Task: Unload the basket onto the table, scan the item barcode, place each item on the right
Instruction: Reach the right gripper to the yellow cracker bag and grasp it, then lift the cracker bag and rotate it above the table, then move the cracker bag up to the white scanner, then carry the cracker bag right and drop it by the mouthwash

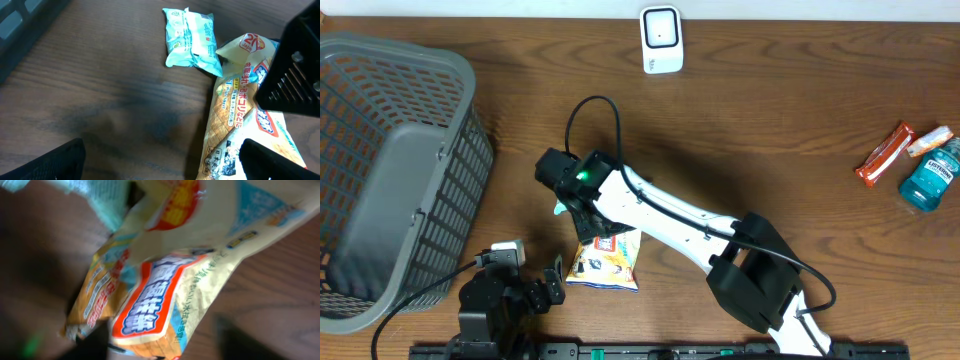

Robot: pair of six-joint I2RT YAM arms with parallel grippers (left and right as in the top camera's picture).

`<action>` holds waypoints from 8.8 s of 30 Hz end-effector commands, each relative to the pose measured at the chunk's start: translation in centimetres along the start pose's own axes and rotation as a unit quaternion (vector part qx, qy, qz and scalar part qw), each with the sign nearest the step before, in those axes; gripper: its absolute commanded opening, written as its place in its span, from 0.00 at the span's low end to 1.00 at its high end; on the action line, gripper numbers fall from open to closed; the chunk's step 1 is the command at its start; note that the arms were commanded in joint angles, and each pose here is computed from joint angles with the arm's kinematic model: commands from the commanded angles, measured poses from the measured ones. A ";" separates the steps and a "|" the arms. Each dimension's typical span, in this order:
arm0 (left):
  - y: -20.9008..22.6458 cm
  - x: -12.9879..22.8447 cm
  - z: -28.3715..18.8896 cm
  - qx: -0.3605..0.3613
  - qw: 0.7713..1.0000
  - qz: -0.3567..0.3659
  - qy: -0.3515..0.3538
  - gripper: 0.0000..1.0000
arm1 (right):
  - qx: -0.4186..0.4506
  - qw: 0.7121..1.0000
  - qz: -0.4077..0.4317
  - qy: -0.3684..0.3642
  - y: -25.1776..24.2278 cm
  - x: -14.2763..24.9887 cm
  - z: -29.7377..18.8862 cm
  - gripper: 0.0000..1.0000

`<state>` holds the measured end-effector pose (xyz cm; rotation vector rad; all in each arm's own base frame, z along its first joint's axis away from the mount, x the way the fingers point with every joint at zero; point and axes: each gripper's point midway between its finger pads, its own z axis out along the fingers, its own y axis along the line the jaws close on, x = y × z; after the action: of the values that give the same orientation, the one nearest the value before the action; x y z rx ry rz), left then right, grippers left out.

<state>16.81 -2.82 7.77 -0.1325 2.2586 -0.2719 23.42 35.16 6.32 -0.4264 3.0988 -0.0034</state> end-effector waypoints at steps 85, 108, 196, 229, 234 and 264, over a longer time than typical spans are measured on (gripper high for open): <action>0.3 1.7 0.4 -0.003 0.999 -0.007 0.032 0.98 | 0.022 0.999 -0.010 -0.034 -9.9 -1.2 -4.6 0.72; 0.3 1.7 0.4 -0.003 0.999 -0.007 0.032 0.98 | 0.163 0.984 -0.045 0.064 -12.1 5.1 11.1 0.18; 0.3 1.7 0.4 -0.003 0.999 -0.007 0.032 0.98 | -0.139 0.952 -0.151 -0.228 -15.4 -6.7 -6.3 0.01; 0.3 1.7 0.4 -0.003 0.999 -0.007 0.032 0.98 | 0.167 0.934 -0.133 -0.285 -25.5 -31.8 -0.7 0.01; 0.3 1.7 0.4 -0.003 0.999 -0.007 0.032 0.98 | 0.167 0.933 -0.132 -0.290 -25.5 -32.1 -0.8 0.01; 0.3 1.7 0.4 -0.003 0.999 -0.007 0.032 0.98 | 0.105 0.960 0.216 -0.142 -44.6 -19.4 -6.7 0.01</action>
<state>16.80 -2.82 7.77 -0.1326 2.2590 -0.2718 54.79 0.12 16.19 0.0939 2.7175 -0.3389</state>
